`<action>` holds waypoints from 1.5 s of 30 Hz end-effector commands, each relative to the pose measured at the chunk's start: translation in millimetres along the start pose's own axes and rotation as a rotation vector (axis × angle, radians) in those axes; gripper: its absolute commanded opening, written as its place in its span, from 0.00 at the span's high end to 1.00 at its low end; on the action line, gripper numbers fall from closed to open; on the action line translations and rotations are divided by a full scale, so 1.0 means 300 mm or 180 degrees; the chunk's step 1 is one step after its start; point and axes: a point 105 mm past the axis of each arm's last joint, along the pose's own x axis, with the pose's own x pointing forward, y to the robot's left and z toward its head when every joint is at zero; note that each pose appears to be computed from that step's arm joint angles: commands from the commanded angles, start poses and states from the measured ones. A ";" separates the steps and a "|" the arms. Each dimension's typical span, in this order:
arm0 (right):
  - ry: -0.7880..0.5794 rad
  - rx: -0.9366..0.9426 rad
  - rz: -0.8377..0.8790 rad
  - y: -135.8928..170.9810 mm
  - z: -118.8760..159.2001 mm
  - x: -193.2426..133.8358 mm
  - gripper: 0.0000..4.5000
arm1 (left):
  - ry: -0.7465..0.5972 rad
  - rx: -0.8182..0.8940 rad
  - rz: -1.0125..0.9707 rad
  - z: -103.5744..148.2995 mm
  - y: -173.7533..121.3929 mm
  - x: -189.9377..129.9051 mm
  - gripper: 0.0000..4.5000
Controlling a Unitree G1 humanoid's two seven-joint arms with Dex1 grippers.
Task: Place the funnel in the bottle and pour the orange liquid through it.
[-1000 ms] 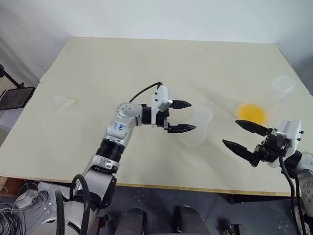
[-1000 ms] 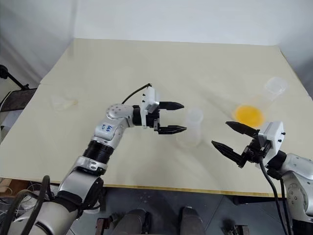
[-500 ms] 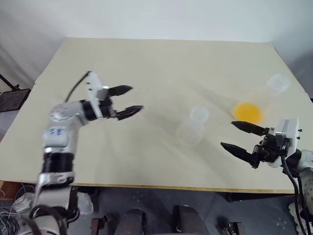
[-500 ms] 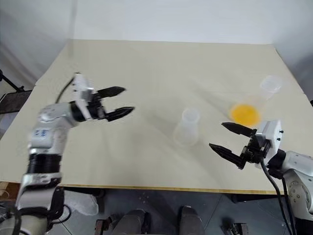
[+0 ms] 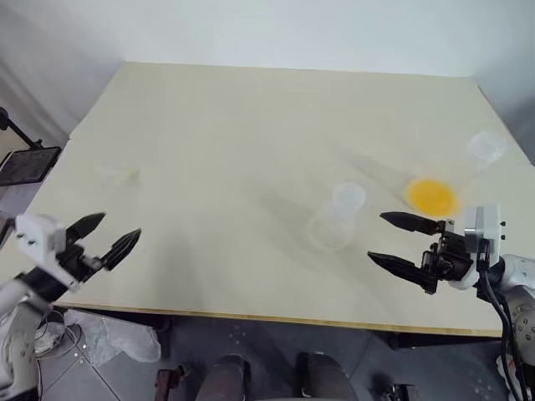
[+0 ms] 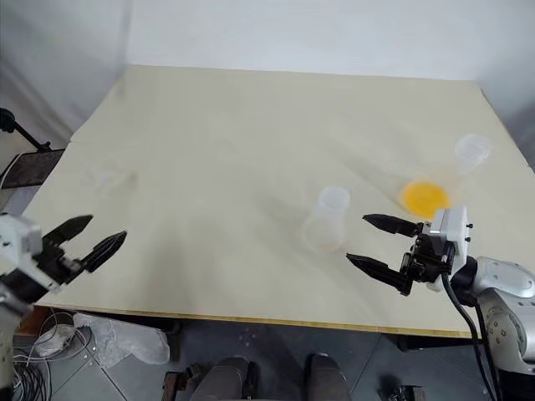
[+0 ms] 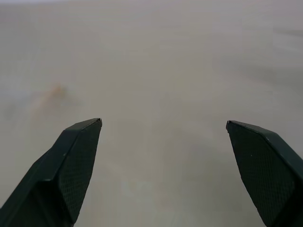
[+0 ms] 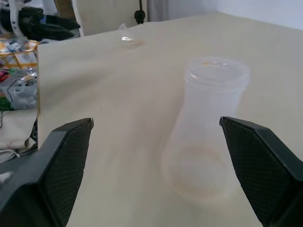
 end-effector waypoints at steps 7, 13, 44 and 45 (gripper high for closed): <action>-0.0066 -0.0217 0.0111 -0.023 0.013 -0.035 0.00 | -0.0166 0.0290 0.0682 0.092 0.159 -0.017 0.01; -0.0090 -0.0243 0.0182 -0.022 0.015 -0.032 0.00 | -0.0272 0.0184 0.0850 0.121 0.271 0.058 0.01; -0.0019 -0.0373 0.0095 0.033 0.108 0.014 0.00 | -0.0042 -0.0325 0.0937 0.041 0.393 0.389 0.01; -0.0017 -0.0379 0.0090 0.035 0.114 0.016 0.00 | -0.0044 -0.0327 0.0960 0.043 0.395 0.393 0.01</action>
